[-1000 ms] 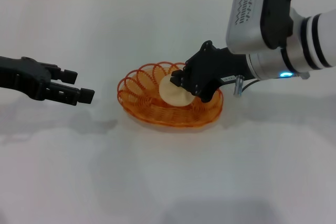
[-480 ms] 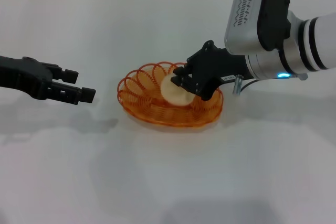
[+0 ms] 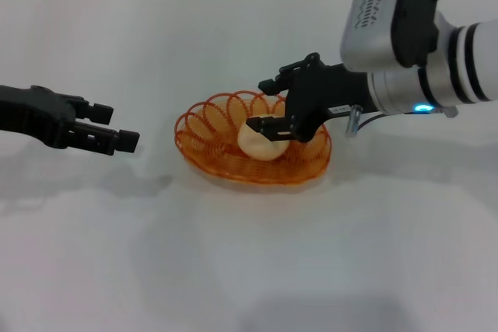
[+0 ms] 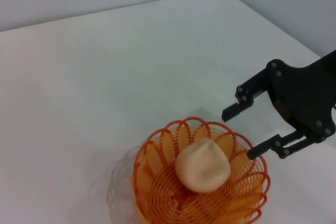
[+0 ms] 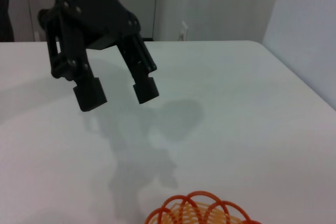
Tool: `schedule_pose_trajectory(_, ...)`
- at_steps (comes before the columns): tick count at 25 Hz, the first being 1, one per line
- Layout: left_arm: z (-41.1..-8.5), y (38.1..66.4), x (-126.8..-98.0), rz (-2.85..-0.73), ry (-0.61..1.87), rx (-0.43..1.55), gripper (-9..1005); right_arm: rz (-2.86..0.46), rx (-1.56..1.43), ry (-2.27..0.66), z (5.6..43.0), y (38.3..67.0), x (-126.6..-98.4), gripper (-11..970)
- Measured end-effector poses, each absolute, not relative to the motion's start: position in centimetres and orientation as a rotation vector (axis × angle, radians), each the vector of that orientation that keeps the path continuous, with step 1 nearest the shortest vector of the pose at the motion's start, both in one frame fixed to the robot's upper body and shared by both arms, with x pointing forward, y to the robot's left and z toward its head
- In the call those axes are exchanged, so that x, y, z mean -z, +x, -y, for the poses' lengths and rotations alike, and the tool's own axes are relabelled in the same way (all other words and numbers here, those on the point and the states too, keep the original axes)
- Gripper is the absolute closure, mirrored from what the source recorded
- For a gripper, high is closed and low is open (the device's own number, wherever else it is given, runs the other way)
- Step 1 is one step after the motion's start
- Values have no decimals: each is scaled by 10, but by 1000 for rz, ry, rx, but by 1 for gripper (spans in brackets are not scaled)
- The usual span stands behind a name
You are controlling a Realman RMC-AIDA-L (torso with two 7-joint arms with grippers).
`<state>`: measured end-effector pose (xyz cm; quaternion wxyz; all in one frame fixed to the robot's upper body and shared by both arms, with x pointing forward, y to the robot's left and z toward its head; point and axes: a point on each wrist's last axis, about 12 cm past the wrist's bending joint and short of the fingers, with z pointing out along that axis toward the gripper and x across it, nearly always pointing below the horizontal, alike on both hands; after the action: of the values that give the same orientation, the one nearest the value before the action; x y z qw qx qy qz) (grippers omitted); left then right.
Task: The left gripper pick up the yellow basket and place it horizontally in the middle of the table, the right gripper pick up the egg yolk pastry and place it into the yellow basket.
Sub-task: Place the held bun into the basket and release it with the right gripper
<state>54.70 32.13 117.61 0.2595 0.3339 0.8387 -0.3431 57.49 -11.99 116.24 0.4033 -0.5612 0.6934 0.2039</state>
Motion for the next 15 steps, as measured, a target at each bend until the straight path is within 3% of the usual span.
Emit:
schedule_pose_trajectory(7, -322, 547, -1175, -2263, 913, 922, 124, -1788, -520, -1350, 144, 568, -1161, 435)
schedule_pose_trajectory(10, -322, 547, -1175, -2259, 918, 920, 124, -1812, -530, -1312, 163, 560, -1163, 202)
schedule_pose_trajectory(15, -322, 546, -1175, -2253, 929, 915, 124, -1868, -557, -1268, 192, 548, -1165, 160)
